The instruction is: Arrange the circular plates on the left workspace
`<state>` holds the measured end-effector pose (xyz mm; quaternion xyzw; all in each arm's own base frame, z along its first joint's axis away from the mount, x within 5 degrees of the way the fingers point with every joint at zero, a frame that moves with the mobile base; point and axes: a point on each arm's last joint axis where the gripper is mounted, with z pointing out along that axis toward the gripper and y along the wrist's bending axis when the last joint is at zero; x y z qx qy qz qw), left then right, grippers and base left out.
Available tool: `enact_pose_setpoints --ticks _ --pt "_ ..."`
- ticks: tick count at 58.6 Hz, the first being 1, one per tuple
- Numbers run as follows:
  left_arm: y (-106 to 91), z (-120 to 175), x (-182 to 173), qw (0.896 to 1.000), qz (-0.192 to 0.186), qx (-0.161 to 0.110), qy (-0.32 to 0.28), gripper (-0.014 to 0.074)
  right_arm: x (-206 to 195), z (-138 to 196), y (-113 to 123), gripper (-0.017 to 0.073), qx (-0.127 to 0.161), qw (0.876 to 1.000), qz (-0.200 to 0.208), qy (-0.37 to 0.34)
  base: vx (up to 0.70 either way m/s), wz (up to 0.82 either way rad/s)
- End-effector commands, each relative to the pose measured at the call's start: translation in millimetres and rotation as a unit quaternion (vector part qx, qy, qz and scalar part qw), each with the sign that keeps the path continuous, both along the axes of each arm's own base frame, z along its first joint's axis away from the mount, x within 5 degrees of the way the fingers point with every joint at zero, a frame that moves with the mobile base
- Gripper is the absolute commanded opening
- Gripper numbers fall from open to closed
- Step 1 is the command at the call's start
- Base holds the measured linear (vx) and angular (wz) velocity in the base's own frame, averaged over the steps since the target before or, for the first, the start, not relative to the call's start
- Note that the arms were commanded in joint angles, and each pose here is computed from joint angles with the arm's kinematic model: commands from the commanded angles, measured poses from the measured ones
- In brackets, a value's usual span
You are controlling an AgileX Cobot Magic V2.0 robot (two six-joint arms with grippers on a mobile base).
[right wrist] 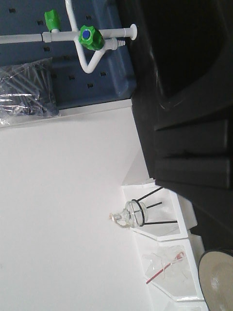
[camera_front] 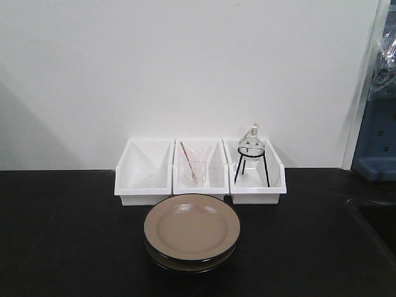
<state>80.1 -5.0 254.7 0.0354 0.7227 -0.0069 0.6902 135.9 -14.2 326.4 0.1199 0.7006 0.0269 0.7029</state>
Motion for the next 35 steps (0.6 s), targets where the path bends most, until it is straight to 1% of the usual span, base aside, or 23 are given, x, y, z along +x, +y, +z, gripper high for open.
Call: enact_pose_setpoints --ticks 1,2,3,5,7,9,11,14,18,23,35 --pt "5.3 -8.9 -7.9 0.998 0.028 0.012 -0.063 0.0000 0.2 11.5 -4.0 0.0000 -0.007 0.999 -0.021 -0.024 0.00 0.00" --pt "5.3 -17.2 -9.0 0.998 0.029 0.018 -0.059 0.0000 0.2 11.5 -3.9 0.0000 -0.007 0.999 -0.021 -0.023 0.00 0.00" --pt "5.7 -21.6 -11.2 0.997 0.031 0.014 -0.064 0.0000 0.2 11.4 -3.8 0.0000 -0.007 0.999 -0.020 -0.023 0.00 0.00" --pt "6.1 -34.4 -13.2 0.997 0.033 0.020 -0.062 0.0000 0.2 11.4 -3.8 0.0000 -0.007 0.999 -0.020 -0.023 0.00 0.00" --pt "6.8 -45.4 -16.2 0.997 0.039 0.013 -0.071 0.0000 0.2 11.4 -3.8 0.0000 -0.007 0.999 -0.020 -0.023 0.00 0.00" --pt "6.9 -52.6 -17.9 0.997 0.040 0.008 -0.067 0.0000 0.2 11.4 -3.8 0.0000 -0.007 0.999 -0.020 -0.023 0.00 0.00" --pt "6.0 -53.7 -20.1 0.998 0.037 0.019 -0.049 0.0000 0.2 11.4 -3.8 0.0000 -0.007 0.999 -0.020 -0.023 0.00 0.00" --pt "6.2 -53.9 -23.0 0.997 0.041 0.032 -0.049 0.0000 0.2 11.4 -3.8 0.0000 -0.007 0.999 -0.020 -0.023 0.00 0.00" --pt "6.5 -54.8 -24.7 0.997 0.044 0.032 -0.057 0.0000 0.2 11.4 -3.7 0.0000 -0.007 1.000 -0.020 -0.023 0.00 0.00" --pt "6.4 -56.2 -24.0 0.998 0.043 0.030 -0.047 0.0000 0.0 11.6 -3.8 0.0000 -0.007 0.999 -0.020 -0.024 0.00 0.00" --pt "6.0 -55.7 -24.1 0.998 0.040 0.030 -0.049 0.0000 0.2 11.4 -3.7 0.0000 -0.007 1.000 -0.020 -0.023 0.00 0.00"
